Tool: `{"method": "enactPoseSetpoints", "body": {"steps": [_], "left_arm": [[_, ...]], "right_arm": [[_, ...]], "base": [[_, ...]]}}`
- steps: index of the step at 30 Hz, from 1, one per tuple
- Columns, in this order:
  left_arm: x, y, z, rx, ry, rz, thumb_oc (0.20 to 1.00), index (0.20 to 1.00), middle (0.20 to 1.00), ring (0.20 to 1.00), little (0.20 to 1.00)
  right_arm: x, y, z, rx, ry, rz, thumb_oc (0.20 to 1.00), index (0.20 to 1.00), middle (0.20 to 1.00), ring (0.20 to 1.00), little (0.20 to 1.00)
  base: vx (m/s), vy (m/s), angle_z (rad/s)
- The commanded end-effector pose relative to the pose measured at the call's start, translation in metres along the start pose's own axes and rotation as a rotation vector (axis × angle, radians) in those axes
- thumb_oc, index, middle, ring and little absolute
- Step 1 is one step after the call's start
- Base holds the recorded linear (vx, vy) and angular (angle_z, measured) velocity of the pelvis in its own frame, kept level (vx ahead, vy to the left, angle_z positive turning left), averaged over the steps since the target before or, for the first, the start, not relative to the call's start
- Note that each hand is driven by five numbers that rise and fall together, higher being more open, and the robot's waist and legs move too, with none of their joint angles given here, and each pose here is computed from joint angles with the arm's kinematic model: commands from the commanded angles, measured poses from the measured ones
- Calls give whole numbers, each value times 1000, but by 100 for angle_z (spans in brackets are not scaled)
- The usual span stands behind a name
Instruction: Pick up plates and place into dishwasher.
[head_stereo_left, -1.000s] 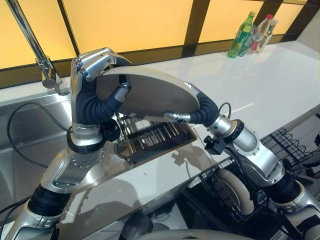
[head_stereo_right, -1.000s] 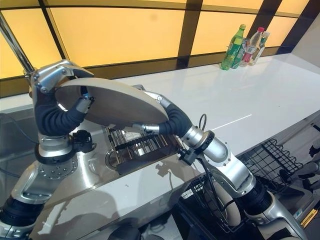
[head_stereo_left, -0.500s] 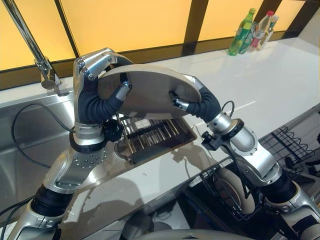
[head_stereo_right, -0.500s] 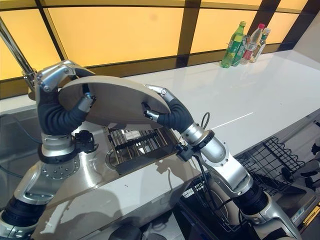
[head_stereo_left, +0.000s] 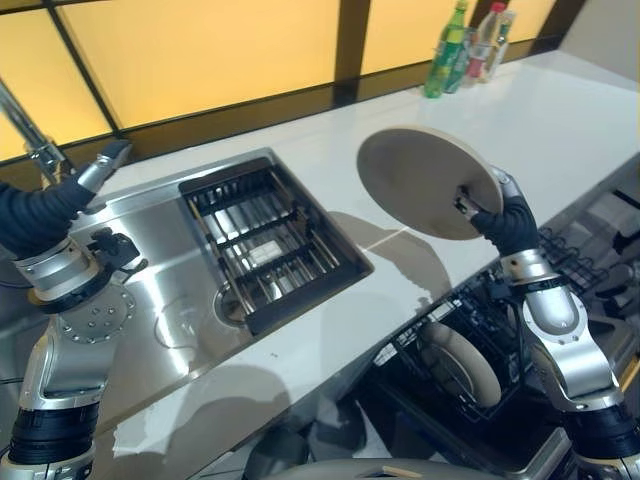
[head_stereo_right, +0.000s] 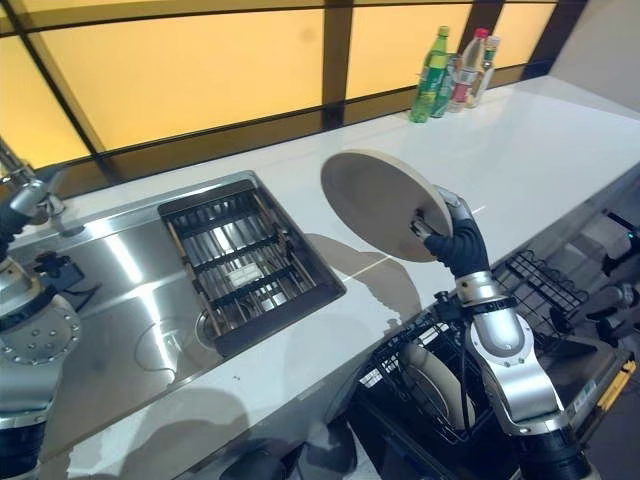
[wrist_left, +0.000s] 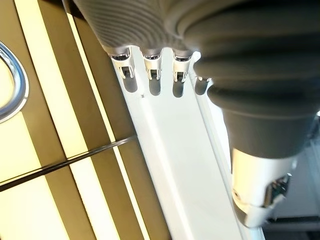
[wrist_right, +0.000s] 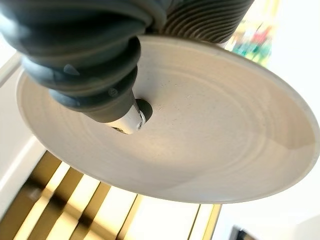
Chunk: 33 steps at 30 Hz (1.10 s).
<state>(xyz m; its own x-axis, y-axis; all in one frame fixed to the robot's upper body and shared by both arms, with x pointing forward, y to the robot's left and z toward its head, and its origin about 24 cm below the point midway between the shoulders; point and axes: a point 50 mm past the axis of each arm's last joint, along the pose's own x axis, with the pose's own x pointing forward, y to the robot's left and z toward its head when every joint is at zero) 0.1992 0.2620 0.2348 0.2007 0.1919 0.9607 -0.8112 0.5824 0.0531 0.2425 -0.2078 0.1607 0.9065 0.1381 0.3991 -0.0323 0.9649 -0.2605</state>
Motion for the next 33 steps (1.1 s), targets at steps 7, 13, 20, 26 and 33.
{"method": "enactPoseSetpoints", "body": {"steps": [7,13,20,26,33], "left_arm": [[-27,36,-36,221,167,-59,1000,1000,1000,1000,1000],[-30,37,-38,220,202,-116,1000,1000,1000,1000,1000],[-34,43,-43,223,218,-154,1000,1000,1000,1000,1000],[-31,26,-45,195,227,-185,1000,1000,1000,1000,1000],[-13,-1,-41,176,152,-98,1000,1000,1000,1000,1000]], "right_arm": [[-22,-57,-9,-178,68,-263,200,200,200,200,200],[-25,-65,-24,-276,147,-378,200,200,200,200,200],[-32,-68,-38,-373,182,-480,200,200,200,200,200],[-34,-68,-63,-421,263,-533,200,200,200,200,200],[-9,-80,-68,-447,240,-602,200,200,200,200,200]], "base": [[154,149,-25],[129,99,-21],[92,65,0],[87,-95,4],[-211,-278,12]]}}
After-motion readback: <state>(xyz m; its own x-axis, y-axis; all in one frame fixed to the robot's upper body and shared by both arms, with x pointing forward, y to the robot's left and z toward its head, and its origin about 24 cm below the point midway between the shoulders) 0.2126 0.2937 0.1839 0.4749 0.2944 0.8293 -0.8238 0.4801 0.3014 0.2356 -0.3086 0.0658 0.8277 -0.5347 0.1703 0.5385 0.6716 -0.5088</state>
